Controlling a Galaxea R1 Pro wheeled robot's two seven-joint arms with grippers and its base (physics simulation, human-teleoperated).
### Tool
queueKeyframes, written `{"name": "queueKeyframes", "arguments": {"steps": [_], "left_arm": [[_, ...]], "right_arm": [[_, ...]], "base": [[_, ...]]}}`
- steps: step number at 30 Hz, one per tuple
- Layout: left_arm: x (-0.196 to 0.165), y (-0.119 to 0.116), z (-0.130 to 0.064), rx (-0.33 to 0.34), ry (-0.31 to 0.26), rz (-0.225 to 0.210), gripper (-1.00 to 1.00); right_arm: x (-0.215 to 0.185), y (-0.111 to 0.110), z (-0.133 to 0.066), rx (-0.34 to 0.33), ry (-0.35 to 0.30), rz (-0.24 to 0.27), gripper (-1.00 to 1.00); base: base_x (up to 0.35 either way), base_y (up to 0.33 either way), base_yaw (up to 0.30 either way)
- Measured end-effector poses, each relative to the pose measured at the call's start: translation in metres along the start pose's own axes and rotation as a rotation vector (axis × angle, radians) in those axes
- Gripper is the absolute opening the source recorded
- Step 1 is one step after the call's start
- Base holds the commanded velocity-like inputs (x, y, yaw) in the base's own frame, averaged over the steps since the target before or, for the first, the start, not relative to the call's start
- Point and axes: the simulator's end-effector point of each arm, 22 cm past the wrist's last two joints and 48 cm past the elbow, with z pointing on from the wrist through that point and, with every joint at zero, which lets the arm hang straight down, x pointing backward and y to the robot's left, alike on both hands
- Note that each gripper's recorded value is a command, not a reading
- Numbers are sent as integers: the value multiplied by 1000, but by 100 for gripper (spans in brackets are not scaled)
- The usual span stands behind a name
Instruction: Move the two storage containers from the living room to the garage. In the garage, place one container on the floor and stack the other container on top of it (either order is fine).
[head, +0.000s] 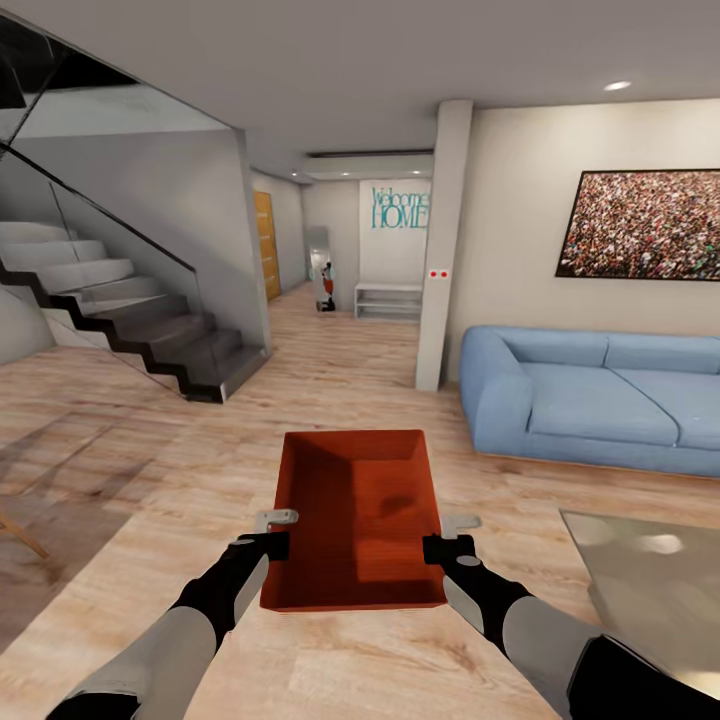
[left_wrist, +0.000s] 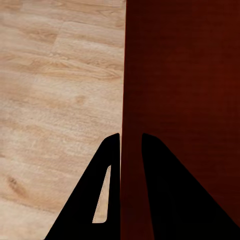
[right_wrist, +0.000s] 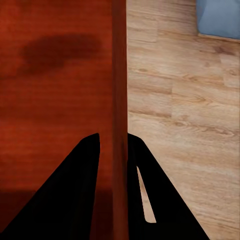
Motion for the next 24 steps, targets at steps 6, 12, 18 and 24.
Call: {"name": "queueKeyframes", "arguments": {"steps": [6, 12, 18, 24], "left_arm": [[1, 0, 0, 0, 2, 0, -100], [1, 0, 0, 0, 2, 0, -100], [2, 0, 0, 0, 3, 0, -100], [2, 0, 0, 0, 5, 0, -100]], "right_arm": [[1, 0, 0, 0, 2, 0, -100], [1, 0, 0, 0, 2, -1, -100], [1, 0, 0, 0, 3, -1, -100], [2, 0, 0, 1, 4, -1, -100]], "base": [[318, 100, 0], [318, 100, 0], [319, 99, 0], [319, 99, 0]]}}
